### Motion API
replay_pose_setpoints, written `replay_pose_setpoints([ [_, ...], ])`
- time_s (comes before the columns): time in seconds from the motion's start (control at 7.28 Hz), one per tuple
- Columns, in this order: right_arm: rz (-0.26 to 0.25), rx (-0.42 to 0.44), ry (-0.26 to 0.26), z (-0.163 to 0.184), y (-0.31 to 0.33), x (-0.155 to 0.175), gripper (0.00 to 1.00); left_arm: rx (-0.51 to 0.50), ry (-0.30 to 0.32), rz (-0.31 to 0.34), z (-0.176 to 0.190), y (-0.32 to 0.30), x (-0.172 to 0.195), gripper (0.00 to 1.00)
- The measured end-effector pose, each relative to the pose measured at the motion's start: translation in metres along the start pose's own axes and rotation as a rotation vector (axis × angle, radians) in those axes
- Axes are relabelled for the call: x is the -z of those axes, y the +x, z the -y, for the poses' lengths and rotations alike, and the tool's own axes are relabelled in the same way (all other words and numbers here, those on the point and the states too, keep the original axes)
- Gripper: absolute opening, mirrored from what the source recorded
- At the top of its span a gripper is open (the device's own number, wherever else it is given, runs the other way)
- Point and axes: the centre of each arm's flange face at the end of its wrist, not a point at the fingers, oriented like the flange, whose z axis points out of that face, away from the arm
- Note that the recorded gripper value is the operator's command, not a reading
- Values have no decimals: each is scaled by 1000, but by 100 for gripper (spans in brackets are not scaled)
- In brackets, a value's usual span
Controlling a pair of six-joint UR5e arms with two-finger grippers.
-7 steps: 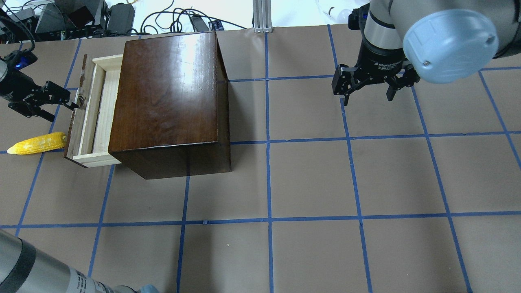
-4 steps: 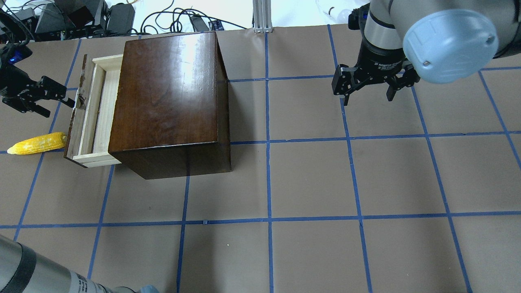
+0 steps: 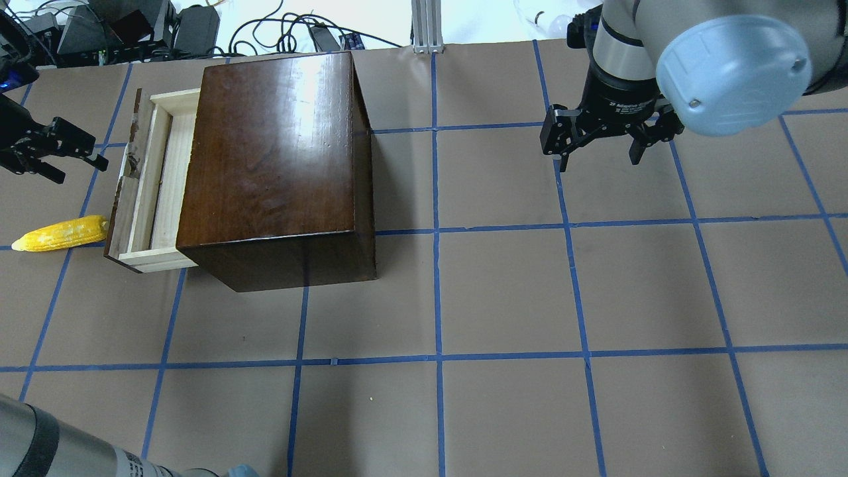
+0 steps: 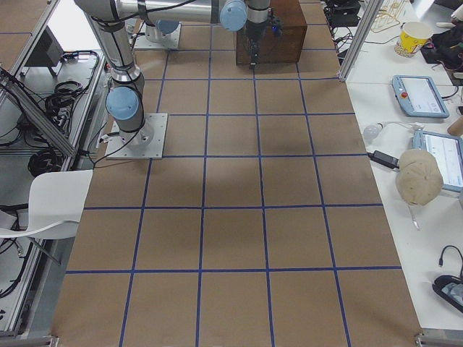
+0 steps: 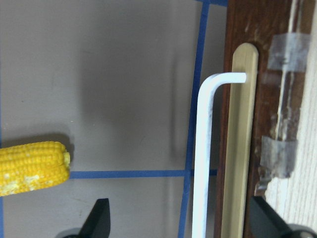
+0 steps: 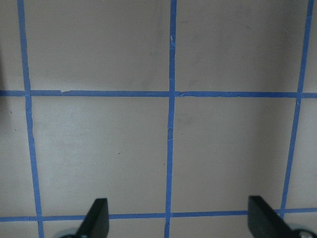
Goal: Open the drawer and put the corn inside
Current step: 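Release the handle and move the left gripper to the yellow corn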
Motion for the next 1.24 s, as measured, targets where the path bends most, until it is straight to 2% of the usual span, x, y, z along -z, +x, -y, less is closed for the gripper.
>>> replay_pose_setpoints([
  [0.14,0,0,0,0,0,0,100,-91,-40,40,-6,-4,-1,100],
  [0.41,0,0,1,0,0,1,100,-297,-85,59,-13,-12,-11,100],
  [0.69,0,0,1,0,0,0,100,-526,-118,66,-29,-48,-21,100],
  [0.82,0,0,0,0,0,0,100,-646,-120,75,-34,-65,-26,100],
  [1.24,0,0,2,0,0,1,100,-947,-100,166,-23,-101,-53,100],
])
